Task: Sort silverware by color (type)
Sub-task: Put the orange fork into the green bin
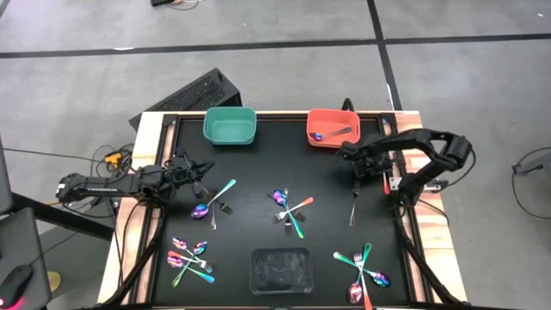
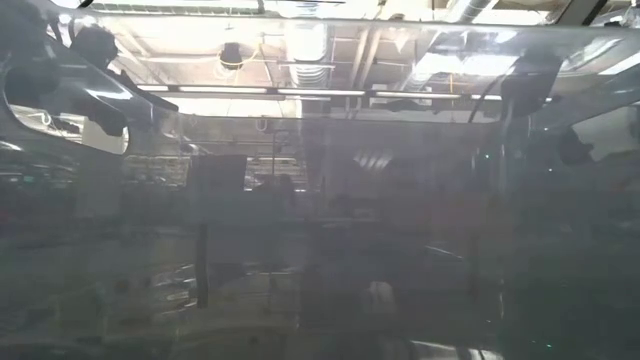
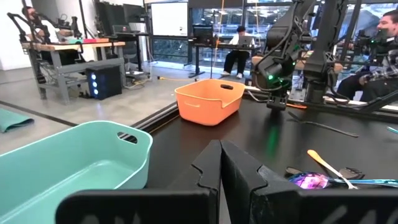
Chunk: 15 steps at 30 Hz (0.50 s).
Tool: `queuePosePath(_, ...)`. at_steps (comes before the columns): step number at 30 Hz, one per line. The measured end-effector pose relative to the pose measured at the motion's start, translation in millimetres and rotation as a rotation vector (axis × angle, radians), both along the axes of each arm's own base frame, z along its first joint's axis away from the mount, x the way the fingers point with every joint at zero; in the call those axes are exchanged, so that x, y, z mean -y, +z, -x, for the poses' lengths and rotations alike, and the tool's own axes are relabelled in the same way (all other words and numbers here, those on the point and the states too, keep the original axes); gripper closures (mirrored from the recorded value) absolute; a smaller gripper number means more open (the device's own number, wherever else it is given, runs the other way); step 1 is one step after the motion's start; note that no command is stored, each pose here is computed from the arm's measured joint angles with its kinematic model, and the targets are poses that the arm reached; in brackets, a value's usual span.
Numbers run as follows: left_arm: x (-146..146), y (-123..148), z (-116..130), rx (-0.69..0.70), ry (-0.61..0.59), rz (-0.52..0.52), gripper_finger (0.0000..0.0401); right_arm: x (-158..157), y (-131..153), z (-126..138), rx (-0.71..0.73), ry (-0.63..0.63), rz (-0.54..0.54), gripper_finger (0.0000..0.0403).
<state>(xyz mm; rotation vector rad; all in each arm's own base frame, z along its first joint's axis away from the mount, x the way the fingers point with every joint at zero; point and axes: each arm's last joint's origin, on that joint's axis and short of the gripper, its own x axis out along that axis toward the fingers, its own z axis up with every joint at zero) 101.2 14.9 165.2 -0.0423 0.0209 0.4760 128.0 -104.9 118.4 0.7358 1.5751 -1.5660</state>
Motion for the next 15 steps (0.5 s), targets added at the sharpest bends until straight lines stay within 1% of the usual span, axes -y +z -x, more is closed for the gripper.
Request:
queuePosePath(3,0.0,0.0,0.0,0.003,0.002,0.006,0.0401,-1.7,4.8,0.0,0.024,0.018,0.011,0.0313)
queuePosePath(7,-0.1,0.0,0.1,0.003,0.004,0.006,0.0401,1.9,4.3,5.7,0.036,-0.006,0.012,0.0316)
queuePosePath(11,-0.1,0.0,0.0,0.003,0.004,0.007,0.0401,5.5,-3.7,11.8,0.069,-0.001,-0.018,0.0325)
queuePosePath(15,0.0,0.0,0.0,0.007,-0.001,0.013,0.0401,6.5,-4.3,10.1,0.089,0.035,-0.049,0.0338)
